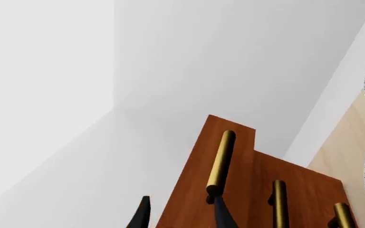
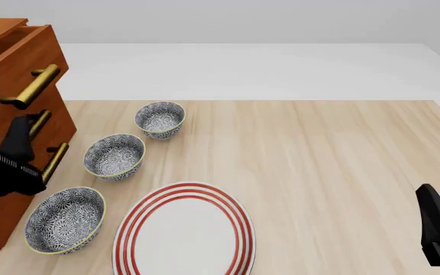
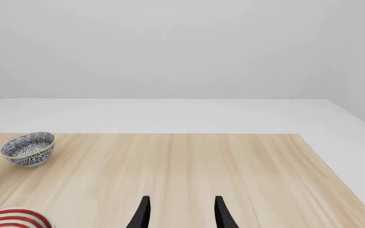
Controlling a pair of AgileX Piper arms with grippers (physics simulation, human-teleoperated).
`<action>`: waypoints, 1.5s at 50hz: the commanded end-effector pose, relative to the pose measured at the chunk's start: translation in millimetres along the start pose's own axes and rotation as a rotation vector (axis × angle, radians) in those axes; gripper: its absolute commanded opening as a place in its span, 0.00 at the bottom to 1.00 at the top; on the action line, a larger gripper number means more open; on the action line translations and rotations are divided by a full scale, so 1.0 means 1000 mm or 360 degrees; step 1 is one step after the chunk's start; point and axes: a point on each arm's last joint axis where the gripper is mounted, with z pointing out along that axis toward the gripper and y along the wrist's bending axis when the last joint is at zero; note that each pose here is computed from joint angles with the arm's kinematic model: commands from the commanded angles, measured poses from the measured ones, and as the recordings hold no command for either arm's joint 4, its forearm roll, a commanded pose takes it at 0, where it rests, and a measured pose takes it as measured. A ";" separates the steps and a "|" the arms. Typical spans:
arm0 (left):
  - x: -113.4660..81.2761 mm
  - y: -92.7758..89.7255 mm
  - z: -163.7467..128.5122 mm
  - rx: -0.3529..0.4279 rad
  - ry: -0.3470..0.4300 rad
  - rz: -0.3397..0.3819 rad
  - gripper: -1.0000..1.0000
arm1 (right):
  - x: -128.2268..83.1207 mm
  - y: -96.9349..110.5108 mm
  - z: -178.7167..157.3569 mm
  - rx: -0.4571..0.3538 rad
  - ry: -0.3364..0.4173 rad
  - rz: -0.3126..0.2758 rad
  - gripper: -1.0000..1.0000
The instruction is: Open the top drawer of the cabinet.
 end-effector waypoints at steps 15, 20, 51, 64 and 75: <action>-0.019 0.076 -0.029 -0.0050 -0.0067 -0.0418 1.00 | 0.000 0.000 0.000 0.0000 0.0000 0.0000 1.00; -0.023 0.107 -0.028 -0.0100 -0.0068 -0.0603 1.00 | 0.000 0.000 0.000 0.0000 0.0000 0.0000 1.00; -0.050 0.221 0.009 0.0154 0.0004 -0.1604 1.00 | 0.000 0.000 0.000 0.0000 0.0000 0.0000 1.00; -0.055 0.253 0.016 0.0209 0.0109 -0.1874 1.00 | 0.000 0.000 0.000 0.0000 0.0000 0.0000 1.00; -0.061 0.299 0.007 0.0195 0.0176 -0.2151 1.00 | 0.000 0.000 0.000 0.0000 0.0000 0.0000 1.00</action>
